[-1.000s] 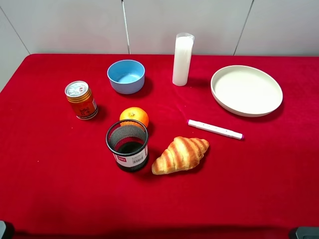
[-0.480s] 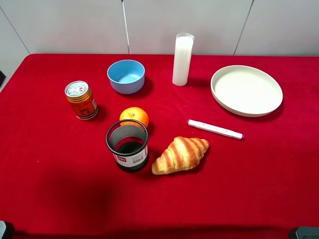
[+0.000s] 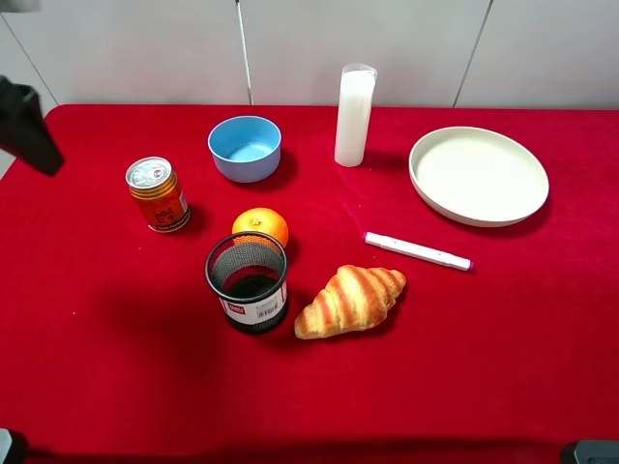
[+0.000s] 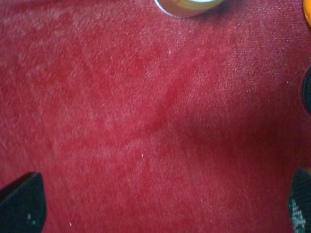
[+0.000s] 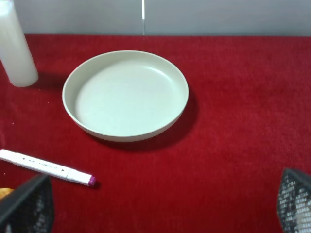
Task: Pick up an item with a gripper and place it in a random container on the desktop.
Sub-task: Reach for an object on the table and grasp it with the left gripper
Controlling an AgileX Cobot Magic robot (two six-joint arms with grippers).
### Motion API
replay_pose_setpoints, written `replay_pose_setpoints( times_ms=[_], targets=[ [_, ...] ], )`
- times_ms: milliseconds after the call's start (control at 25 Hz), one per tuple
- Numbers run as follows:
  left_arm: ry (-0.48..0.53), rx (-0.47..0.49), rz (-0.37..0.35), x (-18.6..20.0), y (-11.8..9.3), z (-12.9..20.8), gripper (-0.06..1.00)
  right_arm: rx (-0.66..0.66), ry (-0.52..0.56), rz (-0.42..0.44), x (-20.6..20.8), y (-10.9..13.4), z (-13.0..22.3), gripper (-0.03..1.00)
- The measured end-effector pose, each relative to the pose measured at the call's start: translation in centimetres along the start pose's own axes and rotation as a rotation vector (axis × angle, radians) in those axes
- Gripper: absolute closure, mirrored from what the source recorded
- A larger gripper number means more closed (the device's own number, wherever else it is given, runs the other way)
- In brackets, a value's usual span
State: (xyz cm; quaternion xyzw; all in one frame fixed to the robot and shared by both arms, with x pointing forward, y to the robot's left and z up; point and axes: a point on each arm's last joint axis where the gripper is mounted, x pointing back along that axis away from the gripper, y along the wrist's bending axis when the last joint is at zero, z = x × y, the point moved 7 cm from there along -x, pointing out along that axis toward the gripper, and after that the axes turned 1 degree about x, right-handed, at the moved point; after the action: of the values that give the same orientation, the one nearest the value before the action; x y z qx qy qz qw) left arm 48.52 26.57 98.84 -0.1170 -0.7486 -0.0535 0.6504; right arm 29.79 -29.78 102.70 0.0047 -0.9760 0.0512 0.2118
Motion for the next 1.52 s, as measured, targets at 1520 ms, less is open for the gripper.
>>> replay_pose_setpoints(
  times_ms=[1520],
  targets=[
    [0.132, -0.223, -0.082, -13.1, -3.2, -8.4, -0.05, 0.0, 0.0, 0.0, 0.0, 0.0, 0.0, 0.28]
  ],
)
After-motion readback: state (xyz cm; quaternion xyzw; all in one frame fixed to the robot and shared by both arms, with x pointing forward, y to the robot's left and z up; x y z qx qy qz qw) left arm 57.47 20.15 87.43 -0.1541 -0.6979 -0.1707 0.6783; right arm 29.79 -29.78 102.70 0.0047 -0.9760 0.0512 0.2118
